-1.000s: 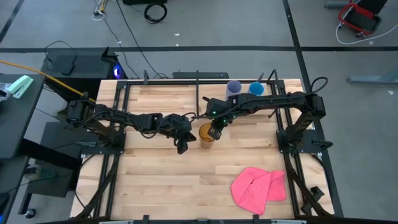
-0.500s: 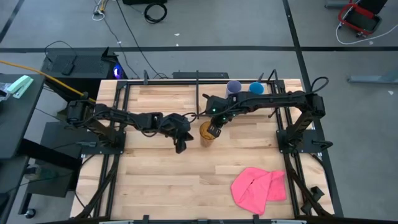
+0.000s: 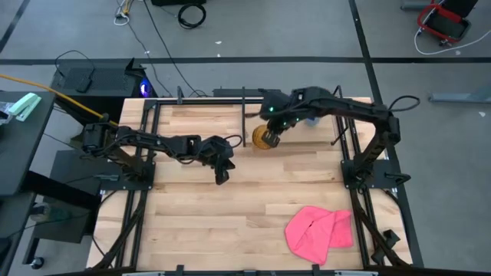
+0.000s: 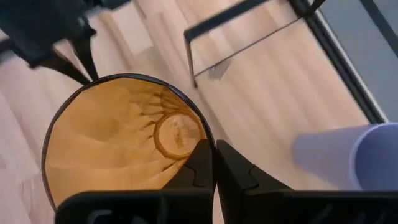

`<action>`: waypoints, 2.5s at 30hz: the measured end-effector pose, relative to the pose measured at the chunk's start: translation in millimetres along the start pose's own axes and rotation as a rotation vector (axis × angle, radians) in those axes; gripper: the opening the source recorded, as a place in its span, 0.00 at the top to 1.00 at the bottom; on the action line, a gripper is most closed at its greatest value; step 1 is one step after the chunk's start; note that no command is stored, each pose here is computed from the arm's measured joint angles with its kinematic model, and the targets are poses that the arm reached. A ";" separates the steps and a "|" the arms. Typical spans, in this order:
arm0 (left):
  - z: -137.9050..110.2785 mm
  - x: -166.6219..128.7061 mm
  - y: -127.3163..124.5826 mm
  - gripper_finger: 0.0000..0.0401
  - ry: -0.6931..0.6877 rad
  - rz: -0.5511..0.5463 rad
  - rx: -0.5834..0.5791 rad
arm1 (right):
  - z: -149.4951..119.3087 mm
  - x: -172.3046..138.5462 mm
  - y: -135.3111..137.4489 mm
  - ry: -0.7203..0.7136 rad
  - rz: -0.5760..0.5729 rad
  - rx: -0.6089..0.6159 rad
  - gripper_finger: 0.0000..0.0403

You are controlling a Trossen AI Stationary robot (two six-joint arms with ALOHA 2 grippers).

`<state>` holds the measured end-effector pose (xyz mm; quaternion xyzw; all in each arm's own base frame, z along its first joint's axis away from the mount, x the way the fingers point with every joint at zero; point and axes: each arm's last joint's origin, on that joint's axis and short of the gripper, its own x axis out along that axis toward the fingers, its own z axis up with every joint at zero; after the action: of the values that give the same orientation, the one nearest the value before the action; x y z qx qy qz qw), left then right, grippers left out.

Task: Stack small to large cups/mugs on shelf
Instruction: Put the brown cup on the shelf

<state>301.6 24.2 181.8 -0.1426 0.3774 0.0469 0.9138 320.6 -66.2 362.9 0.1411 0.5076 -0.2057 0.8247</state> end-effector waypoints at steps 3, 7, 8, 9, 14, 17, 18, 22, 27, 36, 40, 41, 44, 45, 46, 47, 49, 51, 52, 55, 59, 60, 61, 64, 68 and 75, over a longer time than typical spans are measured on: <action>0.1 0.0 0.3 0.94 0.000 0.001 -0.001 | 8.1 -11.5 -11.5 -0.038 -0.006 0.007 0.99; 0.0 0.0 0.2 0.94 0.000 0.001 -0.001 | 15.6 -16.0 -34.2 -0.061 -0.035 0.023 0.99; 0.0 0.0 0.1 0.93 0.000 0.000 -0.001 | 17.0 -16.5 -41.0 -0.062 -0.046 0.034 0.99; 0.0 0.0 0.1 0.93 0.000 0.000 -0.001 | 18.3 -16.7 -47.9 -0.065 -0.055 0.043 0.99; 0.0 0.0 0.2 0.92 0.000 0.001 -0.002 | 22.4 -16.3 -81.3 -0.067 -0.071 0.086 0.99; 0.0 0.0 0.1 0.94 0.000 0.000 -0.002 | 27.1 -16.7 -95.7 -0.109 -0.055 0.097 0.99; 0.0 0.0 0.1 0.94 0.000 0.000 -0.002 | 29.0 -17.0 -99.6 -0.127 -0.044 0.099 0.99; 0.1 0.0 0.2 0.95 -0.001 0.001 -0.002 | 35.5 -11.6 -112.7 -0.142 -0.028 0.103 0.99; 0.1 0.0 0.2 0.95 -0.001 0.001 -0.002 | 51.0 14.1 -123.1 -0.032 -0.041 0.085 0.99; 0.0 0.0 0.2 0.96 0.000 0.001 0.007 | 72.5 42.0 -126.6 0.097 -0.074 0.052 0.99; -0.4 0.0 0.3 0.97 0.004 0.002 0.019 | 73.4 42.6 -128.7 0.092 -0.080 0.056 0.99; -0.5 0.0 0.3 0.97 0.005 0.002 0.020 | 73.5 42.5 -128.8 0.091 -0.079 0.057 0.99; -0.5 0.0 0.3 0.97 0.005 0.002 0.022 | 73.9 44.1 -131.2 0.091 -0.075 0.063 0.99; -0.6 0.0 0.3 0.96 0.006 0.002 0.021 | 74.2 45.1 -131.6 0.090 -0.075 0.063 0.99; -0.6 0.0 0.3 0.96 0.007 0.002 0.021 | 74.7 48.2 -132.5 0.096 -0.075 0.065 0.99; -0.6 0.0 0.3 0.95 0.006 0.002 0.021 | 75.0 50.6 -134.0 0.100 -0.072 0.069 0.99; -0.7 0.0 0.3 0.94 0.007 0.002 0.021 | 75.3 57.8 -137.5 0.115 -0.065 0.077 0.99; -0.8 0.0 0.3 0.94 0.008 0.002 0.021 | 76.4 60.2 -138.2 0.109 -0.066 0.078 0.99; -1.0 0.0 0.4 0.94 0.010 0.003 0.020 | 76.6 60.7 -138.3 0.109 -0.068 0.078 0.99; -1.3 0.0 0.4 0.95 0.013 0.003 0.022 | 76.9 61.2 -140.6 0.105 -0.063 0.084 0.99; -1.3 0.0 0.5 0.97 0.013 0.004 0.023 | 77.1 61.4 -140.8 0.104 -0.058 0.085 0.99; -1.3 0.0 0.5 0.97 0.013 0.004 0.023 | 76.8 61.3 -141.3 0.107 -0.053 0.087 0.99; -1.3 0.0 0.5 0.97 0.013 0.004 0.024 | 76.6 61.3 -141.9 0.107 -0.048 0.089 0.99; -1.3 0.0 0.5 0.96 0.013 0.003 0.024 | 76.8 61.3 -141.4 0.105 -0.021 0.091 0.99; -1.2 0.0 0.5 0.94 0.013 0.004 0.024 | 76.8 61.3 -141.3 0.105 -0.015 0.094 0.99; -1.2 -0.1 0.4 0.93 0.013 0.003 0.020 | 75.6 63.9 -141.2 0.114 -0.011 0.095 0.97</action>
<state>300.6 24.3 181.0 -0.1330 0.3838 0.0438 0.9127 337.0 -235.8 336.0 0.1888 0.5440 -0.2260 0.7857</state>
